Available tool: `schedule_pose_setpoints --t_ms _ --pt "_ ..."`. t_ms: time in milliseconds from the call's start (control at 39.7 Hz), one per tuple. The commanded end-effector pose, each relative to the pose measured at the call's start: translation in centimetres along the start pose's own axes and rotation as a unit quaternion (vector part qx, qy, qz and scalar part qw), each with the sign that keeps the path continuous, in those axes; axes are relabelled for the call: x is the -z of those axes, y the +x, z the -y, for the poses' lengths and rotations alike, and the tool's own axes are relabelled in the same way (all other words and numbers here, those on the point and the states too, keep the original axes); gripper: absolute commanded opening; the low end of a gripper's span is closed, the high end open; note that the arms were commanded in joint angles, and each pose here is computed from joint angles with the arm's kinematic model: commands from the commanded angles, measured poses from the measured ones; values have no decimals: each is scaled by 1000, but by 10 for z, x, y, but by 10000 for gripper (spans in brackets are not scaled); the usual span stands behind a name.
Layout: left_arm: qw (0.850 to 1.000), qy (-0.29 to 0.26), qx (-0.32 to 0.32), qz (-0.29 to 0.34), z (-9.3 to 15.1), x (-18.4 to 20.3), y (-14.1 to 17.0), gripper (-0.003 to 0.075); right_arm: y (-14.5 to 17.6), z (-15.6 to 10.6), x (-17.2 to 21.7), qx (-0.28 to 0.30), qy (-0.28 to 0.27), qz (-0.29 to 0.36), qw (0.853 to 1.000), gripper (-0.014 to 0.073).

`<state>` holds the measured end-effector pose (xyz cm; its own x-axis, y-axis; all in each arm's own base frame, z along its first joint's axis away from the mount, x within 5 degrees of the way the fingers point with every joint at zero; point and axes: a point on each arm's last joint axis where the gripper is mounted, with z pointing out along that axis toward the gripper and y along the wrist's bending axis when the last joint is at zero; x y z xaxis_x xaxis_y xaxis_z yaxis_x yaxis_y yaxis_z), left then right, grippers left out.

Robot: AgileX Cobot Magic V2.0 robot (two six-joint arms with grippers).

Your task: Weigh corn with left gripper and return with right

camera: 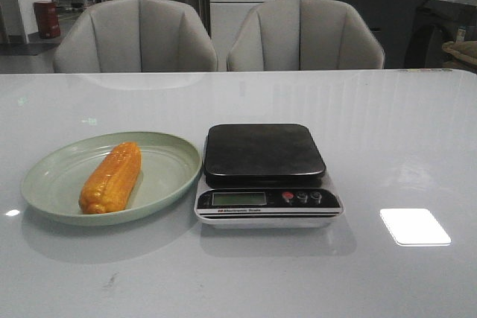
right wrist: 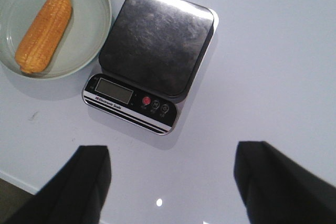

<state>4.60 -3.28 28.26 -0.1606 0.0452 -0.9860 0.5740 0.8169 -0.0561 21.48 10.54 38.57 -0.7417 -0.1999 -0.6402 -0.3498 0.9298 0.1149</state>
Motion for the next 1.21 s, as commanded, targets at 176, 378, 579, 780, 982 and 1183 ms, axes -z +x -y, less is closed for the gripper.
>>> schedule_pose_setpoints --t_ms 176,378,579,780,982,1183 --pt "999 6 1 46 1 2 -15 124 62 9 46 7 -16 165 986 586" --pt "999 6 1 46 1 2 -15 124 124 17 68 13 -23 276 961 586" --pt "999 6 1 46 1 2 -15 124 182 26 71 19 -31 376 926 586" --pt "999 6 1 46 1 2 -15 124 221 32 52 19 -34 407 913 586" --pt "999 6 1 46 1 2 -15 124 231 34 40 19 -34 404 914 586" --pt "999 6 1 46 1 2 -15 124 230 34 40 22 -31 406 913 428"
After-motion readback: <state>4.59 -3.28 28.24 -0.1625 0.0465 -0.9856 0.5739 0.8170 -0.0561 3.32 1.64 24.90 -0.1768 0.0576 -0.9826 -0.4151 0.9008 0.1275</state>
